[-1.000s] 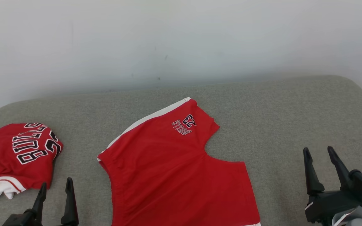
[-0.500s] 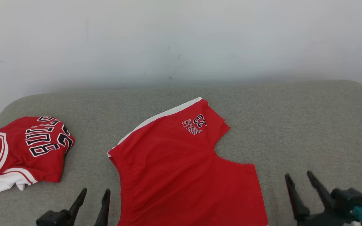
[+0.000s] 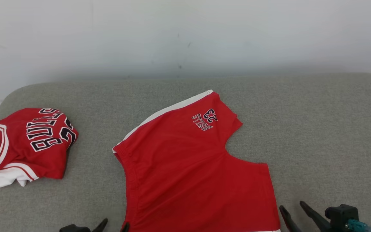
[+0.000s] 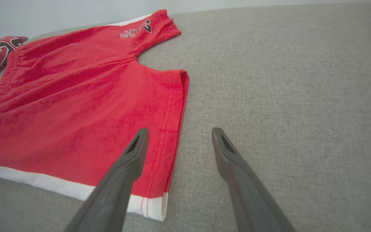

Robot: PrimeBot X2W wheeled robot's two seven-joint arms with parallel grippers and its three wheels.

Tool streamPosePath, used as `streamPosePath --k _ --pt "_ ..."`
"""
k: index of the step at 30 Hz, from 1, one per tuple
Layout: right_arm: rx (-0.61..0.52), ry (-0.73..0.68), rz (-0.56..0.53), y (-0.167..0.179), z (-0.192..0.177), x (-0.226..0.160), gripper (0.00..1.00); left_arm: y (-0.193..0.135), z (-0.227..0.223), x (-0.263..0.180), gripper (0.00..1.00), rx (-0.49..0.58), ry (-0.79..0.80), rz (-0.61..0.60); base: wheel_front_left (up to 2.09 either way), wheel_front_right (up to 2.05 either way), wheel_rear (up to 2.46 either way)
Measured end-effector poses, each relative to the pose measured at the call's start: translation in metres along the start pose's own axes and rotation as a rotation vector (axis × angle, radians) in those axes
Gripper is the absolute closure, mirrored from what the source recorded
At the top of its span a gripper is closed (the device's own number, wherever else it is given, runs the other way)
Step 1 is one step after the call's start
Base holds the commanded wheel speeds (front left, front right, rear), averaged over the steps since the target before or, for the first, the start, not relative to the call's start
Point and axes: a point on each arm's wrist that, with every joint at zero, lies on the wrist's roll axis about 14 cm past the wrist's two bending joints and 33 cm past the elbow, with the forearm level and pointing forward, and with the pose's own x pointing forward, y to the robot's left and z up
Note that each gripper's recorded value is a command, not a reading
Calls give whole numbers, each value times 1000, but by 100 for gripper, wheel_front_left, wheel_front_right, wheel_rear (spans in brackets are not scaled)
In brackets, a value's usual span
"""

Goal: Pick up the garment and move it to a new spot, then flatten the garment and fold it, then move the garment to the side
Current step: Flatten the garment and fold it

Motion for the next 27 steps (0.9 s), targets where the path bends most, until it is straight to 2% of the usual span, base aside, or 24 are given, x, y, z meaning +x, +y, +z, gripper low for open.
streamPosePath --k 12,20,27 --pt "24 163 61 18 -32 -6 0 -7 -28 -9 0 -30 156 -38 0 0 0" --pt "6 273 84 24 -51 -14 0 -8 -49 -17 0 26 266 -62 0 0 0" --pt "-8 324 81 25 -57 -17 0 -7 -44 -10 0 55 282 -69 0 0 0"
